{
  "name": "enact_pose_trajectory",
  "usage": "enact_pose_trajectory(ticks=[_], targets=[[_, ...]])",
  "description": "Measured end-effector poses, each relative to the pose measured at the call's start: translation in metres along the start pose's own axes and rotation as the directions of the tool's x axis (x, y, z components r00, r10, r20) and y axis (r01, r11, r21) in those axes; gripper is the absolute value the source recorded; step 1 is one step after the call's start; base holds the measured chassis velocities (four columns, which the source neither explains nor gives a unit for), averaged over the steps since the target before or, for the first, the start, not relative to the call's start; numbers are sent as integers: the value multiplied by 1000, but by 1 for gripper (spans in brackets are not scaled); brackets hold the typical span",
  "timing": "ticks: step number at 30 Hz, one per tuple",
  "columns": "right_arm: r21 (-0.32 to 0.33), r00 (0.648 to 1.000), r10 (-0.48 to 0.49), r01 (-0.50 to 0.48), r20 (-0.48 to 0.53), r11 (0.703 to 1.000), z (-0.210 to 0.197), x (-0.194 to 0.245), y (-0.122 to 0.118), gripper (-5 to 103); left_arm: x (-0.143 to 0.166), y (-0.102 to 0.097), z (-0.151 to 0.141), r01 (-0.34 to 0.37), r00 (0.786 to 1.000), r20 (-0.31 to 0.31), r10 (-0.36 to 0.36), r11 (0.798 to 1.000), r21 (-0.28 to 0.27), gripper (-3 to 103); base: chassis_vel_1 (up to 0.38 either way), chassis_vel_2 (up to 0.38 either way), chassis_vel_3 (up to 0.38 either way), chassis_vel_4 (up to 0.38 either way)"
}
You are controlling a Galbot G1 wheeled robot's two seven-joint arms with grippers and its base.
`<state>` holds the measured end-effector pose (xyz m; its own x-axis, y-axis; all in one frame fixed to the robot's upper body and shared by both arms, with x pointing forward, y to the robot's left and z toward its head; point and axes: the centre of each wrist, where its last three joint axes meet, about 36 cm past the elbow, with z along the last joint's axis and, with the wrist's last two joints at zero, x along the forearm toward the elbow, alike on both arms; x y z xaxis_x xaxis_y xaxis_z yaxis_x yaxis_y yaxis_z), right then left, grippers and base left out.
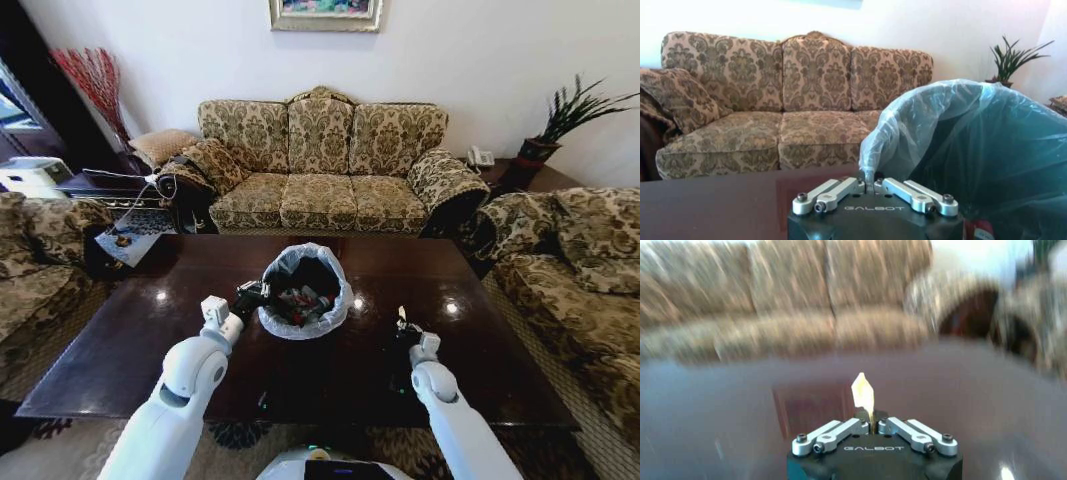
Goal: Move to the front of the table and place the trash on the table into the trash bin.
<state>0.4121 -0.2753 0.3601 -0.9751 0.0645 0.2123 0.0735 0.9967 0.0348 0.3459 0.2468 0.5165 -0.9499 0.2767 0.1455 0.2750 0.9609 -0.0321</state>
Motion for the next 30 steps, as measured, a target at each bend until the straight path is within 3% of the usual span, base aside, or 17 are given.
enact_pose_trajectory(ticks=[3,5,6,7,8,10,13,14,16,17,18,19,20,22,27,28,30], targets=[[32,992,-42,38,116,999,-37,7,5,0,0,0,0,-1,1000,0,1,1000,-2,1,0,0,0,0],[51,959,-138,130,248,990,-104,24,14,0,0,0,0,-3,1000,0,3,1000,-3,1,0,0,0,0],[51,959,-138,130,248,990,-104,24,14,0,0,0,0,-3,1000,0,3,1000,-3,1,0,0,0,0],[59,942,-185,176,280,983,-127,31,15,0,0,0,0,-3,1000,0,3,1000,-4,1,0,0,0,0],[92,896,-299,285,329,954,-165,46,19,0,-1,0,1,-2,1000,-1,2,1000,-4,1,0,0,0,0],[106,876,-344,327,338,939,-176,51,21,0,-2,1,1,-2,1000,-1,2,1000,-5,1,0,0,0,0],[201,751,-574,538,326,818,-215,82,33,0,-6,2,5,12,1000,-12,-12,1000,-23,1,0,0,0,0],[201,751,-574,538,326,818,-215,82,33,0,-6,2,5,12,1000,-12,-12,1000,-23,1,0,0,0,0],[250,651,-713,668,260,701,-230,100,44,0,-7,1,6,16,1000,-14,-16,999,-34,1,0,0,0,0],[255,628,-740,694,240,673,-232,103,48,0,-7,1,6,16,1000,-14,-16,999,-35,1,0,0,0,0],[255,628,-740,694,240,673,-232,103,48,0,-7,1,6,16,1000,-14,-16,999,-35,1,0,0,0,0],[261,593,-780,735,199,626,-232,107,55,0,-8,1,5,16,1000,-9,-16,999,-37,1,0,0,0,0],[271,575,-800,753,171,600,-230,107,60,0,-8,1,4,16,1000,-6,-16,999,-38,1,0,0,0,0],[296,553,-824,771,127,563,-224,103,65,0,-10,2,3,16,1000,-4,-16,999,-40,1,0,0,0,0],[331,540,-839,780,72,531,-214,95,76,-3,-13,2,4,15,1000,-5,-16,999,-33,1,0,0,0,0],[333,537,-842,785,57,523,-210,93,81,8,-13,1,4,13,1000,-5,-14,1000,-26,1,0,0,0,0],[337,535,-844,787,44,517,-207,92,85,13,-14,0,4,11,1000,-7,-11,1000,-19,1,0,0,0,0]])
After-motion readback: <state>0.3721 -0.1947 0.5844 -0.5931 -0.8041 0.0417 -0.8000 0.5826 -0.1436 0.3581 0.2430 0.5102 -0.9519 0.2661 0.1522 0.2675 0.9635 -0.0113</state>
